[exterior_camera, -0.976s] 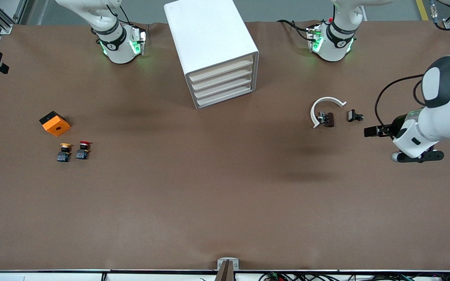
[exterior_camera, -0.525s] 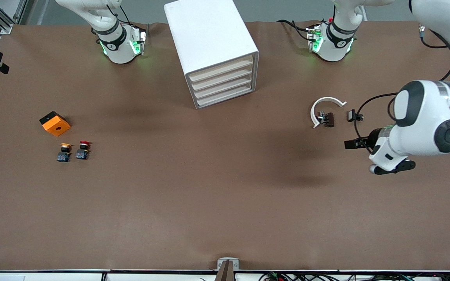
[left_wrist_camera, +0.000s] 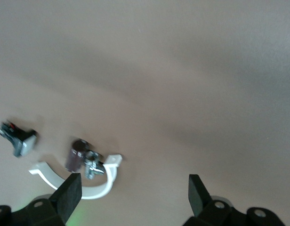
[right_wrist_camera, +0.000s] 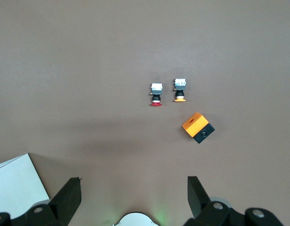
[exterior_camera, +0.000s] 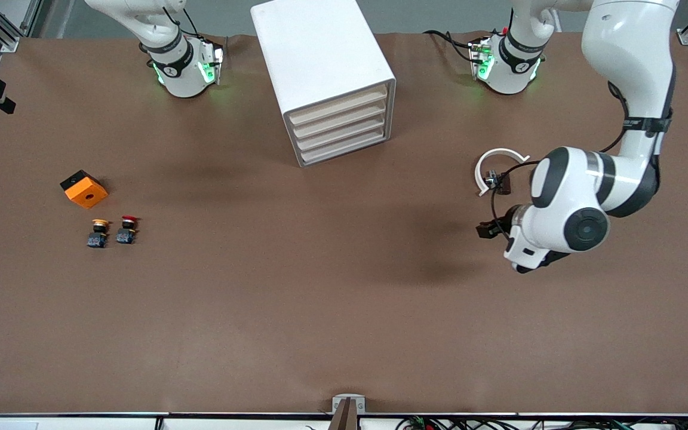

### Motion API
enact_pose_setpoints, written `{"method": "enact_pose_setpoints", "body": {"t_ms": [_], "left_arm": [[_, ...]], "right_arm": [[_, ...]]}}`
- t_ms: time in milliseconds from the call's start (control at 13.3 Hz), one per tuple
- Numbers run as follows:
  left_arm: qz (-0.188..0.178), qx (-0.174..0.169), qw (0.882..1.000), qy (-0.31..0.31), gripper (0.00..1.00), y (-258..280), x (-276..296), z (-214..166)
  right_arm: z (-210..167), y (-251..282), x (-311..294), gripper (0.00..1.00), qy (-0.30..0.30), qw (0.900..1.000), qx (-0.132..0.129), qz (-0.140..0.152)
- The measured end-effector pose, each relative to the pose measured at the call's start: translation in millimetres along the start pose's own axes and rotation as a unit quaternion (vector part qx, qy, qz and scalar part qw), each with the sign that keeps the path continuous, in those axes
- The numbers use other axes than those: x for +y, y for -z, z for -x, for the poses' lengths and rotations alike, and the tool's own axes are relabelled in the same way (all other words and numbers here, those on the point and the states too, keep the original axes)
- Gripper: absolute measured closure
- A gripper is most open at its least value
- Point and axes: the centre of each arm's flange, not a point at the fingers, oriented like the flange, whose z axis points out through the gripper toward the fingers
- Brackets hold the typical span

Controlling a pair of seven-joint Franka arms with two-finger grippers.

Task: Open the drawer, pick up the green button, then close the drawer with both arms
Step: 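Reach the left gripper to the front of a cabinet drawer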

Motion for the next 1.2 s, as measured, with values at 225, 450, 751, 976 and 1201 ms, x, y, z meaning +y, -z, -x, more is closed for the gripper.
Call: {"method": "enact_pose_setpoints", "body": {"t_ms": [225,450,751,976,1201], "left_arm": [[-0.020,-0.007,0.998,0.054,0.00,-23.1,32.5,20.9],[-0.023,-0.028,0.995,0.091,0.00,-43.8,45.2,25.7],[-0.038,-0.045,0.983,0.172,0.00,-68.5,57.0,30.7],[-0.062,-0.053,0.975,0.206,0.00,-91.0,71.6,43.2],[-0.091,-0.060,0.959,0.262,0.00,-103.8,74.9,51.9]], "right_arm": [[0.0,0.0,0.3,0.00,-0.002,1.000,0.000,0.000],[0.1,0.0,0.9,0.00,-0.003,1.000,0.000,0.000],[0.2,0.0,1.1,0.00,-0.003,1.000,0.000,0.000],[0.2,-0.1,1.2,0.00,-0.003,1.000,0.000,0.000],[0.2,0.0,1.2,0.00,-0.003,1.000,0.000,0.000]]}}
